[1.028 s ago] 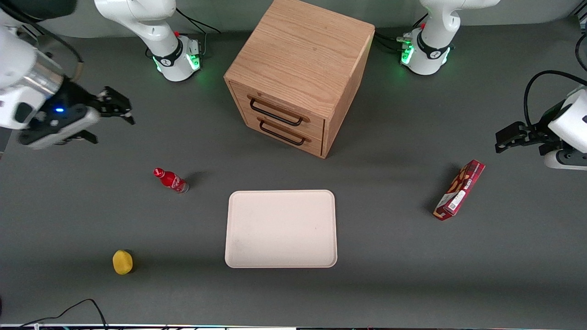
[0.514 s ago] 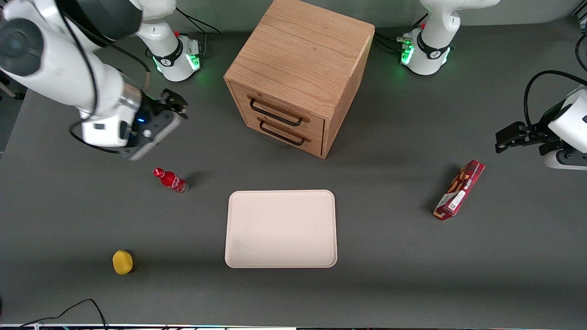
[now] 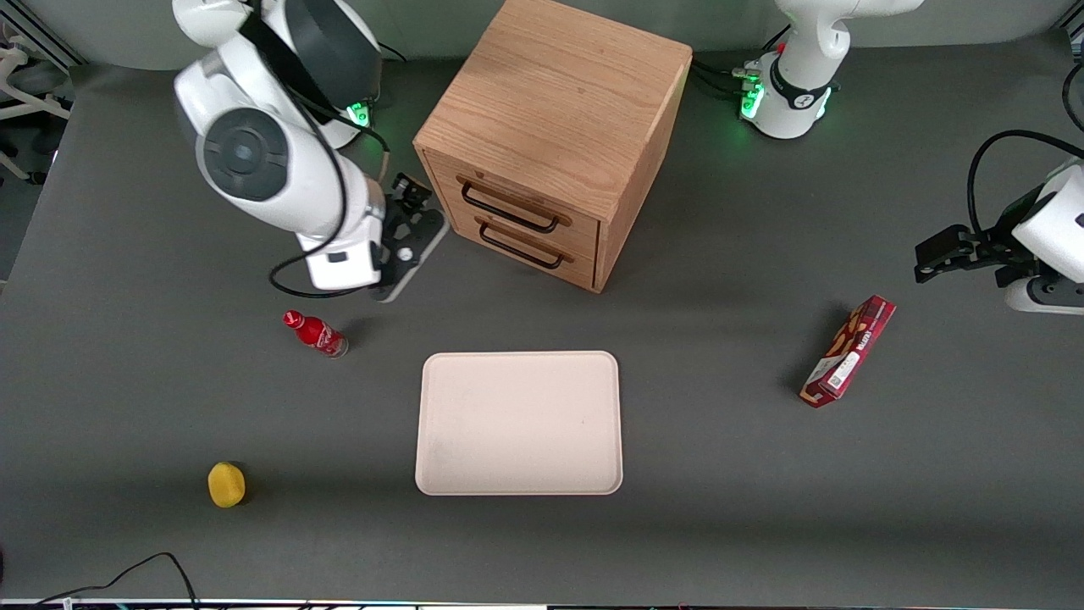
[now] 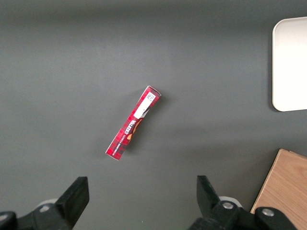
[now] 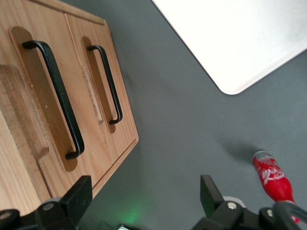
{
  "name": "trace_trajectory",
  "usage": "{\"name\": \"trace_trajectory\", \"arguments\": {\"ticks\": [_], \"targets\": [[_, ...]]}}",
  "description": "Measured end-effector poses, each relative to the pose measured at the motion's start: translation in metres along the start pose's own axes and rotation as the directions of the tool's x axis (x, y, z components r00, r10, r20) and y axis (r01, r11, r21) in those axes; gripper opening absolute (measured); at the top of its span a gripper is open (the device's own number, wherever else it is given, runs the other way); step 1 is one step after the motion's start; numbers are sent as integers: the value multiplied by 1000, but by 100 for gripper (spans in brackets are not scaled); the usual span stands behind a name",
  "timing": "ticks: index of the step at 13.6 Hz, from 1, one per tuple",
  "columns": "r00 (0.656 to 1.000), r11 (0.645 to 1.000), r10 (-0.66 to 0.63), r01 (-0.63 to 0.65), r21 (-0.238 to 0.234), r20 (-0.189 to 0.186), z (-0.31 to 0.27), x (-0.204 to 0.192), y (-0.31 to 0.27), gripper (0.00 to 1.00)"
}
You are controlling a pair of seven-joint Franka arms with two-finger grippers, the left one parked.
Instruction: Open upper drawer
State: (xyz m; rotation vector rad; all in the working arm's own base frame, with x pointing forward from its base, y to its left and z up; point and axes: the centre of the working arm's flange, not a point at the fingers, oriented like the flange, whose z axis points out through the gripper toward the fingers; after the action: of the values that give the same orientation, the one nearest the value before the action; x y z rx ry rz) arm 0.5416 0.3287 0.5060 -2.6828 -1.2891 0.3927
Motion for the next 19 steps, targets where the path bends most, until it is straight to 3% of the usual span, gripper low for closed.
{"name": "trace_trajectory", "arguments": {"ticks": [2, 6, 15, 19], "targets": [[999, 1000, -27, 27, -2, 28, 18, 14, -7, 100], [998, 998, -57, 57, 9, 40, 41, 32, -14, 100], [997, 993, -74, 75, 94, -14, 62, 59, -31, 100], [997, 991, -81, 80, 106, -3, 74, 67, -43, 100]]}}
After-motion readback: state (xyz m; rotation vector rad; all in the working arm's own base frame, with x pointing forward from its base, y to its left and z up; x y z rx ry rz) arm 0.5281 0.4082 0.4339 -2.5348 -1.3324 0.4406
